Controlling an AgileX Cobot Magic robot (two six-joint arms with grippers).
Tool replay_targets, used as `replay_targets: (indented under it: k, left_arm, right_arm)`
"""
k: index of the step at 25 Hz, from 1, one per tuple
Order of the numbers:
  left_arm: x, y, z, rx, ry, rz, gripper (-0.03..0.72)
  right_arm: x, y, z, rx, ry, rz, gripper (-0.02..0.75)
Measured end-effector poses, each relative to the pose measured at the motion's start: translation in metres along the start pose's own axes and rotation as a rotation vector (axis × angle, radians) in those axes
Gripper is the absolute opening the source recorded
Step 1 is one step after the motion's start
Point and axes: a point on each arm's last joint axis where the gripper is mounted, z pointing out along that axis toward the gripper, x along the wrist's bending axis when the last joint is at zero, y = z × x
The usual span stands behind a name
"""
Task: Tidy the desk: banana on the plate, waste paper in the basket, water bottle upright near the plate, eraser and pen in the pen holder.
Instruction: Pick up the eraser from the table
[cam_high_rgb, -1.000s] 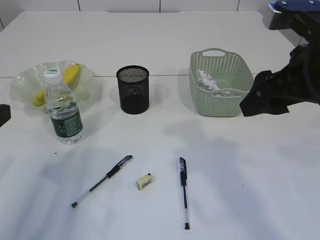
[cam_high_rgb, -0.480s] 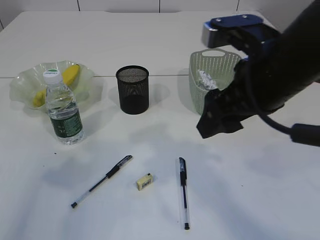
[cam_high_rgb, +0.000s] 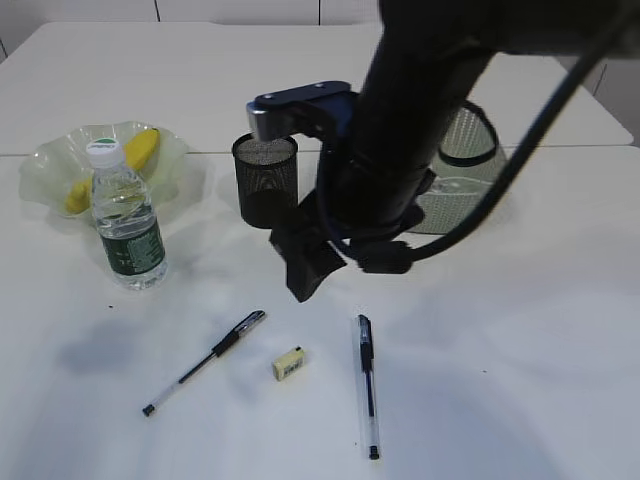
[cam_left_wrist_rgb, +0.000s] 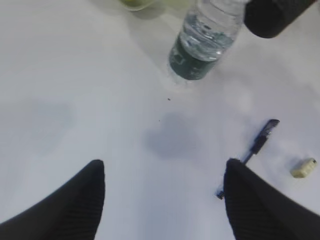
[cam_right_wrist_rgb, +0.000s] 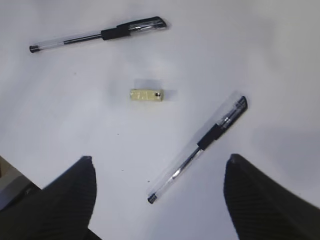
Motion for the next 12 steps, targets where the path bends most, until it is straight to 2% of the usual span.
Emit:
replay_targets:
  k: [5, 12]
  left_arm:
    - [0.015, 0.003, 0.000, 0.010, 0.040, -0.105, 0.529]
    - [0.014, -0.003, 0.000, 0.078, 0.022, -0.147, 0.529]
  right_arm:
    - [0.019, 0.019, 0.034, 0.083, -0.010, -0.021, 0.588]
    - [0.038, 0.023, 0.085, 0.190, -0.075, -0.019, 0.587]
